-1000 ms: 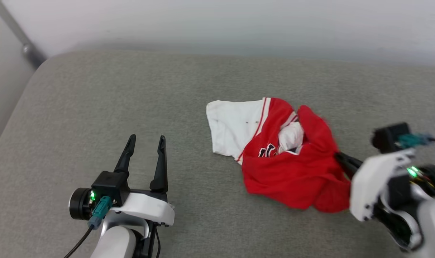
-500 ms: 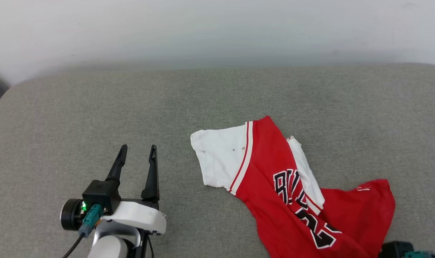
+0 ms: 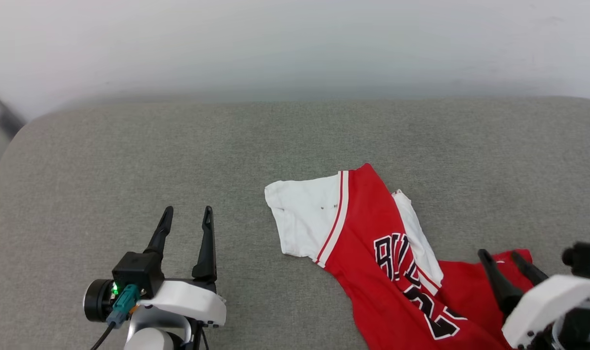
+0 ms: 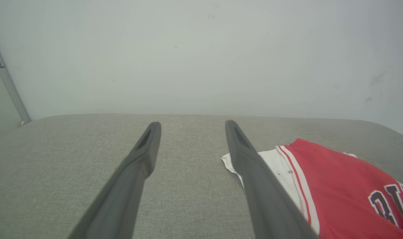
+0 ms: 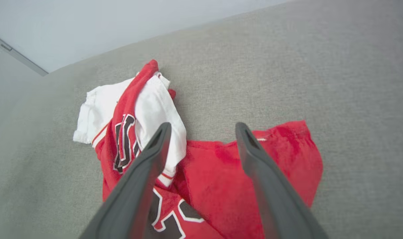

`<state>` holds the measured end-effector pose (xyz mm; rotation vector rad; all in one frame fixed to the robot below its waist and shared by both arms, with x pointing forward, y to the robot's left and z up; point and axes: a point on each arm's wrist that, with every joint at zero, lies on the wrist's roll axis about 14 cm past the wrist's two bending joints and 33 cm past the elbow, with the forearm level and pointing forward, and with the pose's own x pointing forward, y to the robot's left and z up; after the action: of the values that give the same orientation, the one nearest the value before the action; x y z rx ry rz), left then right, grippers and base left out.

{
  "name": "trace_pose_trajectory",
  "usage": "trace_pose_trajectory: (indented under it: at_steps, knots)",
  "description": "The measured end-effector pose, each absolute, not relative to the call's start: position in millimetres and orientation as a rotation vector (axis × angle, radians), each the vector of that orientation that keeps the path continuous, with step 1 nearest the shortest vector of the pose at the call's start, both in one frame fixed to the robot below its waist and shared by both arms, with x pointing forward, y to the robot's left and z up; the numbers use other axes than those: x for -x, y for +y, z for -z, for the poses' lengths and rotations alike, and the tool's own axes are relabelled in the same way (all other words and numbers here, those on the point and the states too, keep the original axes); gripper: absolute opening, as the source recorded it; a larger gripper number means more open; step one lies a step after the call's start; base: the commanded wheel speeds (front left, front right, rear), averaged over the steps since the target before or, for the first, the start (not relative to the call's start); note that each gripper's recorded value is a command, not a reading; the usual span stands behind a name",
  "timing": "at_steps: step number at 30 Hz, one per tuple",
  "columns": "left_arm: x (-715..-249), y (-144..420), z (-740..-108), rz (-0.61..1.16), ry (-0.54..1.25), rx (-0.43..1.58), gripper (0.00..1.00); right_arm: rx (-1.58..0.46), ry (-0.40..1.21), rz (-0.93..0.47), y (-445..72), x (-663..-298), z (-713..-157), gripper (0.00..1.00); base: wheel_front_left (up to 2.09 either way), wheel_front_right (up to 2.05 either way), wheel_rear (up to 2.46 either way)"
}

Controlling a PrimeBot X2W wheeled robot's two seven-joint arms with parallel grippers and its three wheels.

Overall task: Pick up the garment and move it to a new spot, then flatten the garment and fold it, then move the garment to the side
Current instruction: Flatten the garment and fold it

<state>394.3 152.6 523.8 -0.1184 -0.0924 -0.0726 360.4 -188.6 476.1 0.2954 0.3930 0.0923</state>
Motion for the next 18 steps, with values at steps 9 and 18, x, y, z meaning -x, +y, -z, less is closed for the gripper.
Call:
trace_pose_trajectory:
  at_steps: [9,18]
  knots:
    - [-401.5,156.7,-523.1,0.055,-0.095,0.127,1.0,-0.182,0.759,-0.298,-146.6,-386.6,-434.7,1.0,0.0,0.0,0.0]
    - [-407.7,165.5,-504.3,0.014,-0.052,0.138,1.0,-0.117,1.0,-0.389,-127.1,-387.8,-392.2,0.0,0.0,0.0,0.0]
